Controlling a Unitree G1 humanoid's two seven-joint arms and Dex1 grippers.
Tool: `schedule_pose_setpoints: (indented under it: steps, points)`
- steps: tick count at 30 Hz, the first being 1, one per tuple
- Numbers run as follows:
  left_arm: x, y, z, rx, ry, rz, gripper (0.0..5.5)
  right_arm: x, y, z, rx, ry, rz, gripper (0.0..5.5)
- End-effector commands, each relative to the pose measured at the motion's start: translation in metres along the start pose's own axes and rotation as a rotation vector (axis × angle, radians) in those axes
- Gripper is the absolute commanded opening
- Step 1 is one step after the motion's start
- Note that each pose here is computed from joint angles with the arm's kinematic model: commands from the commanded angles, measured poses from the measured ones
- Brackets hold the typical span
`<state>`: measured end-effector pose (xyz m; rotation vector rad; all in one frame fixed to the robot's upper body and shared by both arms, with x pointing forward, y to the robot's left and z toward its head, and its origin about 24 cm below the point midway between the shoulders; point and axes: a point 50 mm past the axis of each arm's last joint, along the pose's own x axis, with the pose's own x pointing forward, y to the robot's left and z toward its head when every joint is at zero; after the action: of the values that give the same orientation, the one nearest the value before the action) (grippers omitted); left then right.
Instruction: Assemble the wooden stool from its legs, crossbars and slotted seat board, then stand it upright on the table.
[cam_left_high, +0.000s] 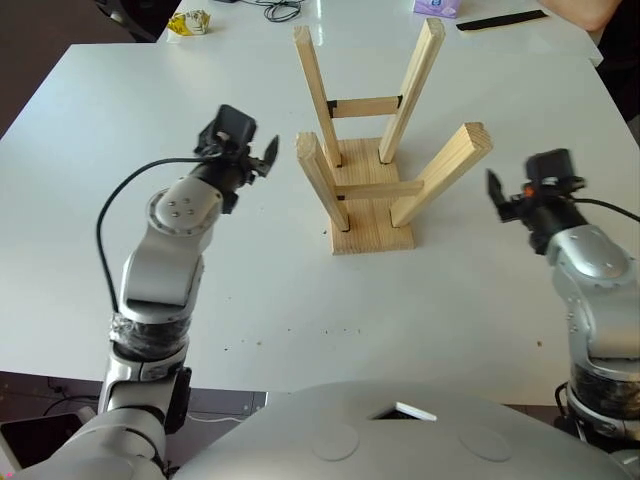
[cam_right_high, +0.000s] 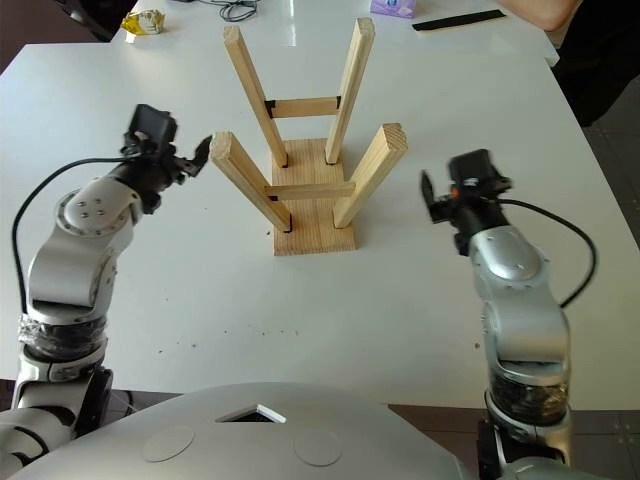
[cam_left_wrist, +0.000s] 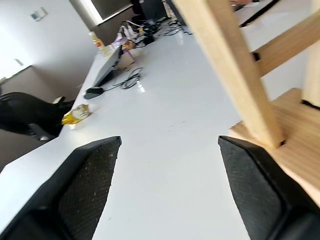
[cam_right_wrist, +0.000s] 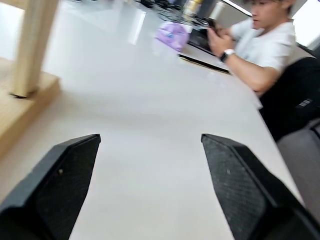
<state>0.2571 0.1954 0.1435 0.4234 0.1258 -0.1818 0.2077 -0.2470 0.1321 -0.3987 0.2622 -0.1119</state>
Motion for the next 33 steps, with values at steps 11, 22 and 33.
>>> schedule_pose_setpoints:
  steps: [11,22,33]
  points:
    - [-0.016,-0.093,0.037,-0.042,-0.053,-0.518,3.62,0.004,0.144,0.112,0.202,-0.292,0.440,3.74]
    - [0.003,-0.092,0.027,0.040,0.053,-0.449,3.62,0.016,0.119,0.077,0.181,-0.131,0.314,3.74]
    - [-0.025,-0.105,0.032,-0.022,-0.089,-0.615,3.62,0.031,0.037,0.029,0.067,-0.058,0.089,3.74]
